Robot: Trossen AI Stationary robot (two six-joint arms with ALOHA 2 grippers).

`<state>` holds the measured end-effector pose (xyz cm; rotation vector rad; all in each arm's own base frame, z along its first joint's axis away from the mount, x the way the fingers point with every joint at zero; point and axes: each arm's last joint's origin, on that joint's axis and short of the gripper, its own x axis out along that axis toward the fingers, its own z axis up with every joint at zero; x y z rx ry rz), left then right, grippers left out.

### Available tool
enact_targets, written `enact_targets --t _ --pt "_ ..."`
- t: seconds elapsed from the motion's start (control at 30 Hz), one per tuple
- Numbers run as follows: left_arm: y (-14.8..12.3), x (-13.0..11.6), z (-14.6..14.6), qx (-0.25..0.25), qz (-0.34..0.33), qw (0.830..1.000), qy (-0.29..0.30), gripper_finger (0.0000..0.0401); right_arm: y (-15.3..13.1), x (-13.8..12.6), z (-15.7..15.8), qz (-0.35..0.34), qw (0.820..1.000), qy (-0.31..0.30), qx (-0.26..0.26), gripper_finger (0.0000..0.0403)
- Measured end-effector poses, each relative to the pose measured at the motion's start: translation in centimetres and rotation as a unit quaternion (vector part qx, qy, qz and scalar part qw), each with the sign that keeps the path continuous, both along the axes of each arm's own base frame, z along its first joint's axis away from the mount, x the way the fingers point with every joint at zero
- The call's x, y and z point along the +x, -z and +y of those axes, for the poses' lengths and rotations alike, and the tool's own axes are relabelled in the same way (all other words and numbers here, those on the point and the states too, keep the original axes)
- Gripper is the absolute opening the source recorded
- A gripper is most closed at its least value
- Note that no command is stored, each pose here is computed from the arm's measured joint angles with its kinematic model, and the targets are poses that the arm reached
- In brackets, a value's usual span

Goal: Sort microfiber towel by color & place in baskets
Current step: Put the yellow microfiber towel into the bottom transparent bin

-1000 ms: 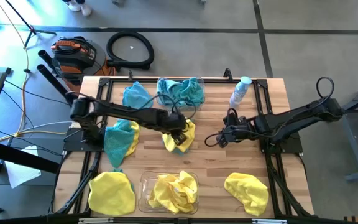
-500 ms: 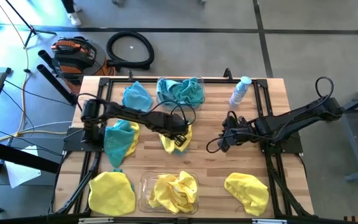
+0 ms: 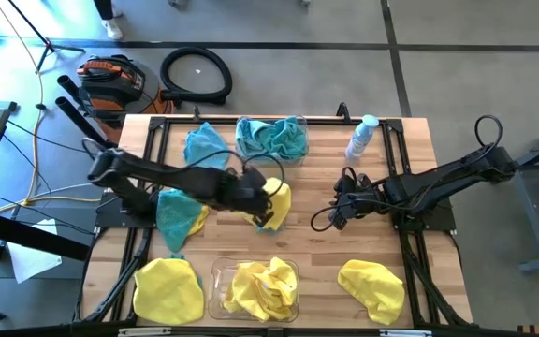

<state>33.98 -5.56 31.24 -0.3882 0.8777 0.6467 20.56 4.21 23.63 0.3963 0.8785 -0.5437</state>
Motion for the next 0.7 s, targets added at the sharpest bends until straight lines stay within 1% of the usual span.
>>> enact_targets --t 0.17,0.3,0.4,0.53,0.7 --pt "-4.5 -2.4 -2.4 0.039 -0.063 0.997 0.02 0.0 0.0 0.0 0.0 -0.004 1.0 0.005 0.004 0.0117" --pt "-7.3 -4.3 -4.6 0.051 -0.117 0.991 0.042 0.0 0.0 0.1 0.0 -0.01 1.0 0.017 0.012 0.0117" --pt "-8.5 -5.5 -6.4 0.056 -0.141 0.986 0.066 0.0 0.0 0.1 0.0 -0.014 0.999 0.026 0.018 0.0117" --pt "-9.7 -6.9 -8.9 0.051 -0.164 0.98 0.103 0.0 0.0 0.1 0.0 -0.019 0.999 0.041 0.028 0.0117" --pt "-10.0 -8.4 -11.4 0.043 -0.183 0.973 0.131 0.0 0.0 0.1 0.0 -0.021 0.998 0.047 0.031 0.0117"
